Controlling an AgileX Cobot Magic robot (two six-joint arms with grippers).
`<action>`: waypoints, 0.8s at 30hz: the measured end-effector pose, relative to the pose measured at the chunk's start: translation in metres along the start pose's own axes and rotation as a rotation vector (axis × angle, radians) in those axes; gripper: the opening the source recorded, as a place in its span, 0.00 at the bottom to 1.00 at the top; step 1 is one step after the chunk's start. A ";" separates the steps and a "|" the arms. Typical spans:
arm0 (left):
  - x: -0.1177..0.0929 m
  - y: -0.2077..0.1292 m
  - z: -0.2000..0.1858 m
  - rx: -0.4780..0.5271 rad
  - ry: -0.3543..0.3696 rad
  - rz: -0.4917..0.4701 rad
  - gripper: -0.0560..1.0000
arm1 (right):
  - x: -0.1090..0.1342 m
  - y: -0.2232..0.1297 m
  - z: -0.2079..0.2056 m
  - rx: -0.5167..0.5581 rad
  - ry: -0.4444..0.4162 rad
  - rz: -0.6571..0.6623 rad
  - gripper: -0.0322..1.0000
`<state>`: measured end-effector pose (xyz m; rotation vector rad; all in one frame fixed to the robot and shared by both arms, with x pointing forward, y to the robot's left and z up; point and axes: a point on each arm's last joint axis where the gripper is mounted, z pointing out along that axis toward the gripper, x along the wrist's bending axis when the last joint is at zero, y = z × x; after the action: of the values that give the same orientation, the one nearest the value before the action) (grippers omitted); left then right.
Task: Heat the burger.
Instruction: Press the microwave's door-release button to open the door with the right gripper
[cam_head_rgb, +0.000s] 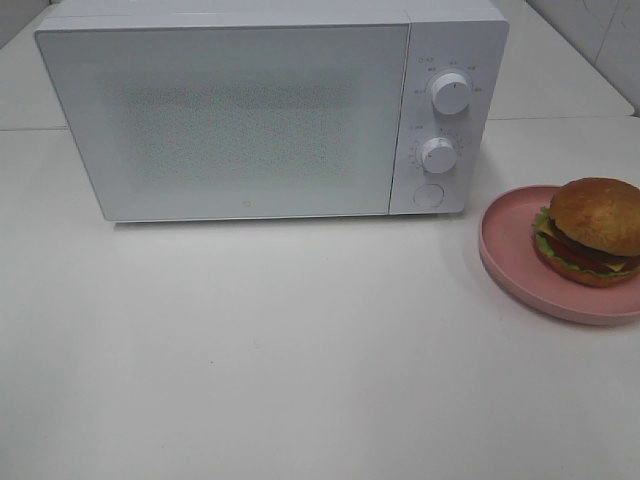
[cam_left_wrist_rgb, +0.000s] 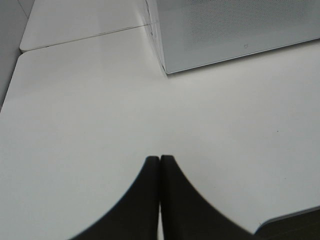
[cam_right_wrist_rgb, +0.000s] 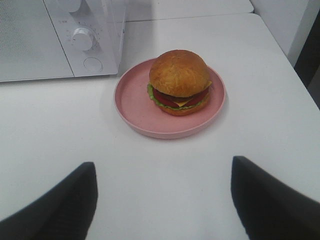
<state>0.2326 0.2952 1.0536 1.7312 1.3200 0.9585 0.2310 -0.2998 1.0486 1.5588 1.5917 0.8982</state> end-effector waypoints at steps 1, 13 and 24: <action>0.000 0.000 0.000 0.000 0.000 0.000 0.05 | 0.000 0.000 0.000 0.000 0.000 0.000 0.72; 0.000 0.000 0.000 0.000 0.000 0.000 0.05 | 0.000 0.000 0.000 0.000 0.000 0.000 0.72; 0.000 0.000 0.000 0.000 0.000 0.000 0.05 | 0.000 0.000 0.000 0.000 0.000 0.000 0.72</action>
<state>0.2326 0.2952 1.0536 1.7312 1.3200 0.9585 0.2310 -0.2998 1.0486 1.5588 1.5917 0.8982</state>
